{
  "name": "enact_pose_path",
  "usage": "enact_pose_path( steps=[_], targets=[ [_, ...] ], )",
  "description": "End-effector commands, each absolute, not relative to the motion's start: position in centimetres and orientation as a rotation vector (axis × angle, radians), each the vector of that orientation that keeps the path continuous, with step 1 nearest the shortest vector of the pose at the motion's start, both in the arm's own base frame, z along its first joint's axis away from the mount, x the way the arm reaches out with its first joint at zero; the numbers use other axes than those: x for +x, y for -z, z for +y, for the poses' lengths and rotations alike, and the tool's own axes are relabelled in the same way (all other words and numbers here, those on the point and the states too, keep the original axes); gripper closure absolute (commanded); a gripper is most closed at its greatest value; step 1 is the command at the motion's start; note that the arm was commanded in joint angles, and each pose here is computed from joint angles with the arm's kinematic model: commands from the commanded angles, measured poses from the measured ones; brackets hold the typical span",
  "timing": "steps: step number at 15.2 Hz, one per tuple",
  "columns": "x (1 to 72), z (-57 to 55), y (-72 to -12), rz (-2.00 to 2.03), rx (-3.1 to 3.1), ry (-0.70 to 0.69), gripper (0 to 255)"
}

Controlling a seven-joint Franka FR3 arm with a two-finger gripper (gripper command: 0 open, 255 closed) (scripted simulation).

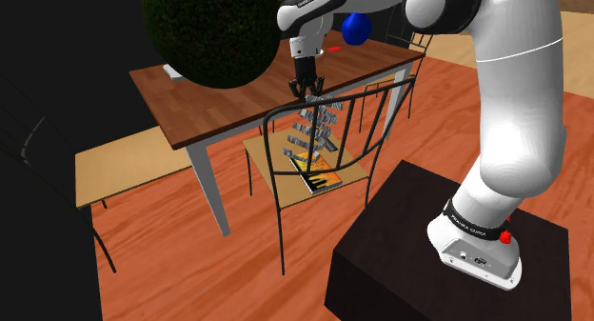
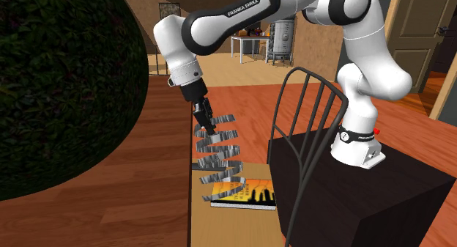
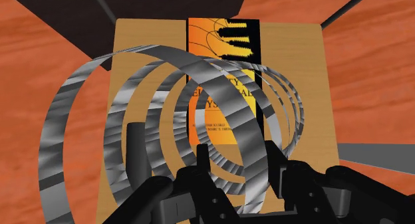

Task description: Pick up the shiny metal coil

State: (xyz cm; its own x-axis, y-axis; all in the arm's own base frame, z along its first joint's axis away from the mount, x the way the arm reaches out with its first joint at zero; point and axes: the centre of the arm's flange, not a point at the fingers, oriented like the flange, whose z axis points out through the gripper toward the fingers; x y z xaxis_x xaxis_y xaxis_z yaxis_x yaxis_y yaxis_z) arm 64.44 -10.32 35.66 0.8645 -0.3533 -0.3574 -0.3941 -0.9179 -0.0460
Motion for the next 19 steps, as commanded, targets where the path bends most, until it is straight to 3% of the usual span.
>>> enact_pose_path(
  steps=[1,19],
  targets=[
    [64.5,-10.4,-35.7,0.589,-2.92,-0.524,255],
    [64.5,-10.4,-43.6,0.589,-2.92,-0.524,255]
  ],
)
